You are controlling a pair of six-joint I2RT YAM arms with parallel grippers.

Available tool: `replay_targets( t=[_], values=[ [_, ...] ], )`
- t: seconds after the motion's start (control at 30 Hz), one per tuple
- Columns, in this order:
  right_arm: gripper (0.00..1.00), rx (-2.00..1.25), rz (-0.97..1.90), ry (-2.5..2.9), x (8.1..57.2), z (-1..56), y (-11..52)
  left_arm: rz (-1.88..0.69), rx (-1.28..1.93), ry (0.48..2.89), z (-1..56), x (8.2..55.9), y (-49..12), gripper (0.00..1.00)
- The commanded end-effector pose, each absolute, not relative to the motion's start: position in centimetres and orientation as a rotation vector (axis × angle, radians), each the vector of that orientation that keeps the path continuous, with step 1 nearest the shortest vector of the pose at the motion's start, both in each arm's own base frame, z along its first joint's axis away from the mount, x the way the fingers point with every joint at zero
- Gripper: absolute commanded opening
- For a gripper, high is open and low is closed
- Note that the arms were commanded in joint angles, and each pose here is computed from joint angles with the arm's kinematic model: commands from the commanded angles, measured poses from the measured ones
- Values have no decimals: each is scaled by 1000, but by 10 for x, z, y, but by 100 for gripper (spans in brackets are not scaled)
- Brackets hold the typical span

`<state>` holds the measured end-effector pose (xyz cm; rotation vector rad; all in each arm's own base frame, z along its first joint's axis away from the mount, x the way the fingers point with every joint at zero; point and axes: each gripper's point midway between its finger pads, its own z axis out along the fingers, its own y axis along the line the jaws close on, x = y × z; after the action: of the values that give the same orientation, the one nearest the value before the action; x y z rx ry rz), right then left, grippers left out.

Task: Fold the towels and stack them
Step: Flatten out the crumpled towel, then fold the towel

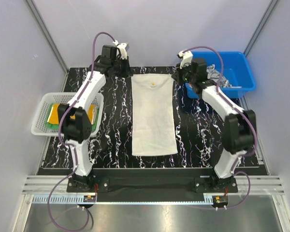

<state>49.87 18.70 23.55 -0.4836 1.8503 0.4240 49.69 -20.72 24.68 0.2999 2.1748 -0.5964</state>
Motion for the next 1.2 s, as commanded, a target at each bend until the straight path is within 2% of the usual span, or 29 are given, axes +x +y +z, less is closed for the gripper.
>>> replay_targets(
  t=[0.0, 0.13, 0.3, 0.33, 0.7, 0.87, 1.17],
  values=[
    [0, -565, 467, 1661, 539, 276, 204, -676, 343, 2016, 279, 542, -206, 0],
    [0, -661, 505, 1695, 548, 255, 213, -684, 382, 1999, 261, 552, -203, 0],
    [0, -665, 531, 1746, 531, 233, 211, -703, 420, 2039, 238, 527, -202, 0],
    [0, -660, 530, 1779, 522, 217, 208, -710, 417, 2071, 223, 518, -201, 0],
    [0, -593, 559, 1897, 428, 193, 192, -722, 465, 2197, 191, 420, -194, 0],
    [0, -545, 564, 2061, 388, 150, 198, -719, 478, 2239, 181, 385, -194, 0],
    [0, -419, 565, 2152, 336, 148, 188, -698, 519, 2334, 159, 337, -194, 0]
  ],
)
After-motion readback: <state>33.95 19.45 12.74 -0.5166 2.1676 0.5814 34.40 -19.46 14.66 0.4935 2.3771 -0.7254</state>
